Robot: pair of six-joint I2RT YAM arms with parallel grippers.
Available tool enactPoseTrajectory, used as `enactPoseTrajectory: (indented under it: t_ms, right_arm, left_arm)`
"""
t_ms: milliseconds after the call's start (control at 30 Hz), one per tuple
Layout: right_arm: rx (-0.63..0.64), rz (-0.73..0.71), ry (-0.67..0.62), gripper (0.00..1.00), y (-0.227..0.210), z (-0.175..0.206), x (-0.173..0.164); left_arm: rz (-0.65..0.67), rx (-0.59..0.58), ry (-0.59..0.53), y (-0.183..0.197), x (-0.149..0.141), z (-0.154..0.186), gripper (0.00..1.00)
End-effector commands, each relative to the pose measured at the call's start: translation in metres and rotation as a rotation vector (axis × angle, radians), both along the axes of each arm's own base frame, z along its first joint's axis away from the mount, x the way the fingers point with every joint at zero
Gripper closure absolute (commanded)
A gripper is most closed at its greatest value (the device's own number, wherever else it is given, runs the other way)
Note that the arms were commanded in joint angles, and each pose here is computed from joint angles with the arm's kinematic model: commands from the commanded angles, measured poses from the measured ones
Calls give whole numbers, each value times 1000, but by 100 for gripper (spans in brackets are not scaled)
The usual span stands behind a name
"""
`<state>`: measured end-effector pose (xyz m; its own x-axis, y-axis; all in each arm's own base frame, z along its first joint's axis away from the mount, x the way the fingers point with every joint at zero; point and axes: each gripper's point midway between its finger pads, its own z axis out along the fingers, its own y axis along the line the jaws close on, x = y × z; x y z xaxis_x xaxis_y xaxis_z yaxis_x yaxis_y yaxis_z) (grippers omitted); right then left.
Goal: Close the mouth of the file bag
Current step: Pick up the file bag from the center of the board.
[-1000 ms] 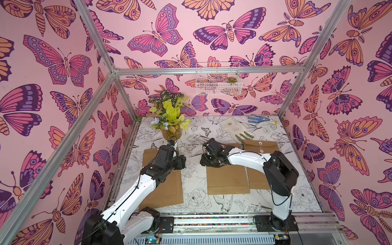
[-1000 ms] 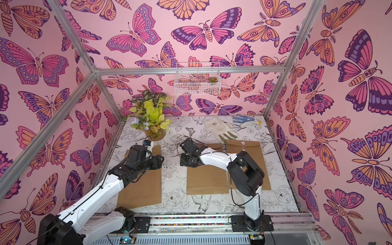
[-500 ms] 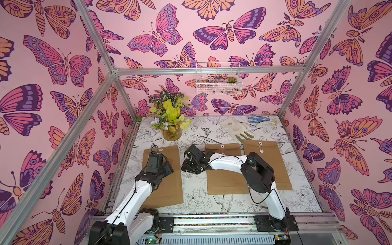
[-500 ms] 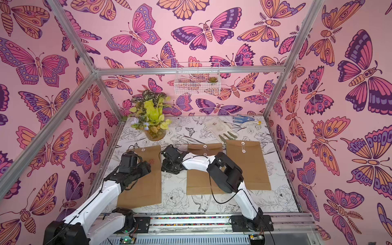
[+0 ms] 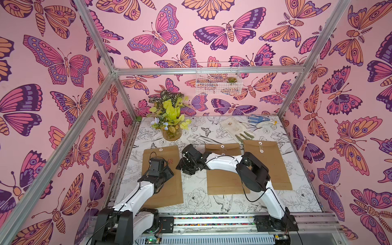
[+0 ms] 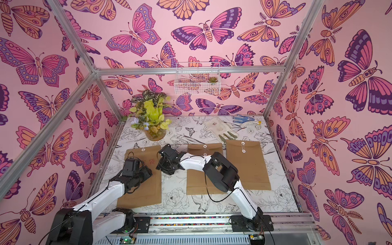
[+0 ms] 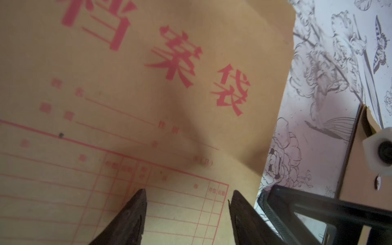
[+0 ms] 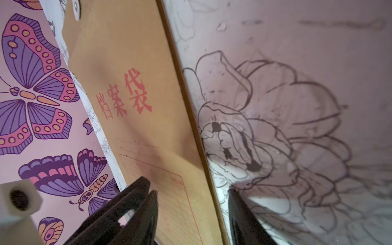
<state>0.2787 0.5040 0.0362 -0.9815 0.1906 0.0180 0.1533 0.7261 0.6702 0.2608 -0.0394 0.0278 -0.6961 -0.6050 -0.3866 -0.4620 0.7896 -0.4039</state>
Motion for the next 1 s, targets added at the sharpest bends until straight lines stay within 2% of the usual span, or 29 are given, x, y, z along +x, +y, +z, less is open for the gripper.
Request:
enactPoseTrajectory:
  t_ms: [0,200,267,400,500,667,800,967]
  right_arm:
    - [9,46,18,47,9,-10,-7]
    - [223,119,-30,52,33,35,-3]
    - [237,120,-48,54,30,43,-3]
    - [196,108,-42,57,21,32,-6]
    - [118,116,-51,60,14,14,-7]
    - [39,134,-77,66,5,-3,-9]
    - [24,165,-72,76,12,-9,-13]
    - [15,157,-68,94,13,-10,-12]
  left_arm:
    - [-1,-95,-5,-13,0,-6,37]
    - [-38,-158,-7,-24,-12,-18,39]
    - [-47,-168,-8,-26,-14,-20,40]
    - [-63,-174,-6,-29,-15,-21,40]
    - [-59,-161,-11,-27,-15,-22,42]
    - [-94,-162,-26,-32,-11,-19,60]
    - [-103,-155,-33,-35,-7,-15,69]
    - [-102,-153,-44,-34,-6,-12,71]
